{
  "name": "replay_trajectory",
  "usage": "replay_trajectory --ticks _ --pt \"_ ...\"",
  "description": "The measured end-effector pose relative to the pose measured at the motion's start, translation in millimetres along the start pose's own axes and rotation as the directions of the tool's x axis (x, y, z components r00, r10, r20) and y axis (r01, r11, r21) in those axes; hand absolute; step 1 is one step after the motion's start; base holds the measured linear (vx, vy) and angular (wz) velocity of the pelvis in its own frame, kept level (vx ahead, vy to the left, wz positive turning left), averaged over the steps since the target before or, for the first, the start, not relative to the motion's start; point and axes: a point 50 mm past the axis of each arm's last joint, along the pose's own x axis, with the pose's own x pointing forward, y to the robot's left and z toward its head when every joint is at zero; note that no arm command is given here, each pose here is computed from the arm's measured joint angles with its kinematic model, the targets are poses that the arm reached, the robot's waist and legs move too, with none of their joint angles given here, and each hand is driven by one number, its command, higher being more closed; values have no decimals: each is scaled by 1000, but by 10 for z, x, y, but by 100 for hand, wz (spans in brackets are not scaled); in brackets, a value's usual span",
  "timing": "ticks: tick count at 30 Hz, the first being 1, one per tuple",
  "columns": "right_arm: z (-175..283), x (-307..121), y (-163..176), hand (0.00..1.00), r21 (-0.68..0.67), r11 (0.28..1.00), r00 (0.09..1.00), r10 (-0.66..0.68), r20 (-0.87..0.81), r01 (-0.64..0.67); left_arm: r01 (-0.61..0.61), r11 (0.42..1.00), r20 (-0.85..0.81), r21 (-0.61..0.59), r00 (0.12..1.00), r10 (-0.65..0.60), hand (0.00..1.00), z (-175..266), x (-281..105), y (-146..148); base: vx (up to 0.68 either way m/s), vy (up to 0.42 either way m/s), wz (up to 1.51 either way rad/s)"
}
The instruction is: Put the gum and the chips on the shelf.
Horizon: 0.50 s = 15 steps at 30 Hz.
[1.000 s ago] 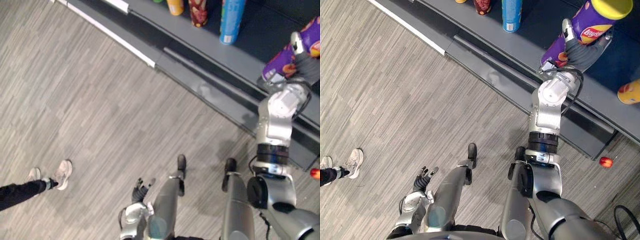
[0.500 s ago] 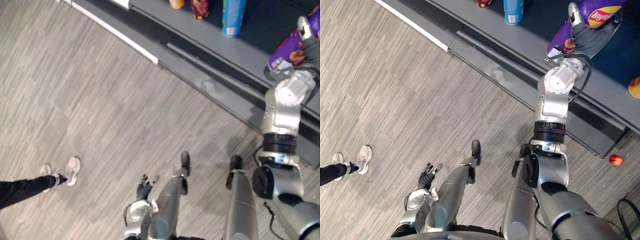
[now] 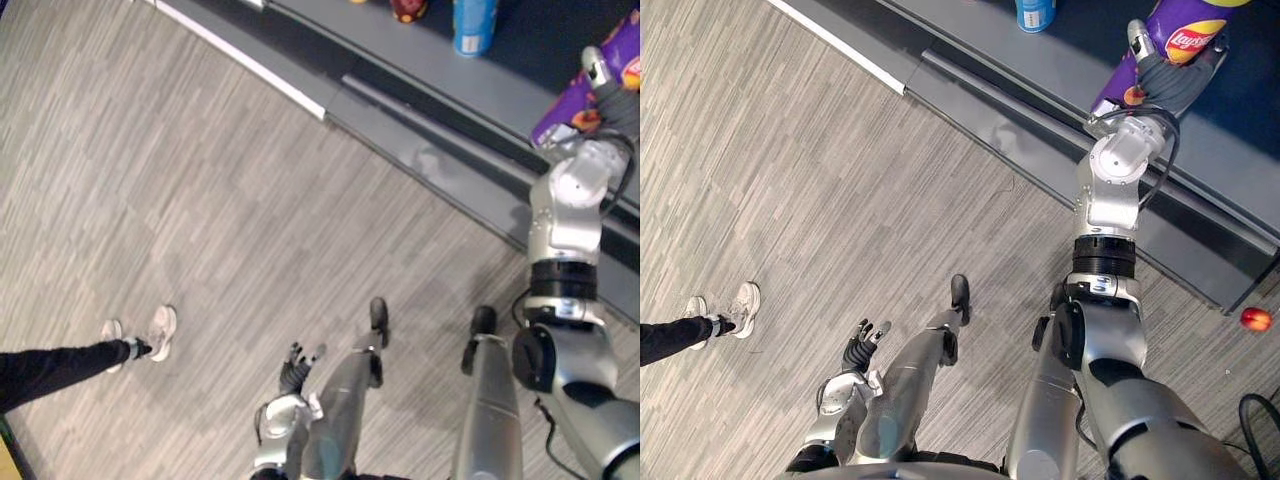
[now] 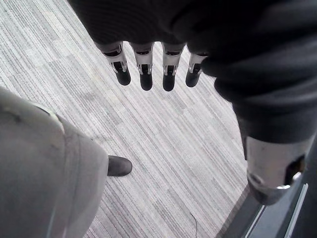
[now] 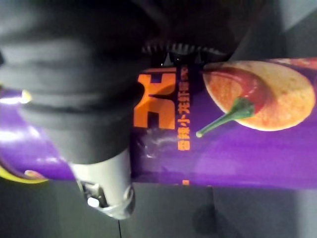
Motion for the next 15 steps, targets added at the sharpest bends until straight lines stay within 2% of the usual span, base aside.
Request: replay_trajectory --ticks 10,15 --pt "280 168 72 100 38 999 997 -19 78 16 22 999 5 -36 1000 -22 0 16 -8 -78 -34 -30 4" --pt "432 244 71 100 56 996 989 -76 123 69 30 999 26 -39 999 -29 0 57 -6 -95 -51 -5 3"
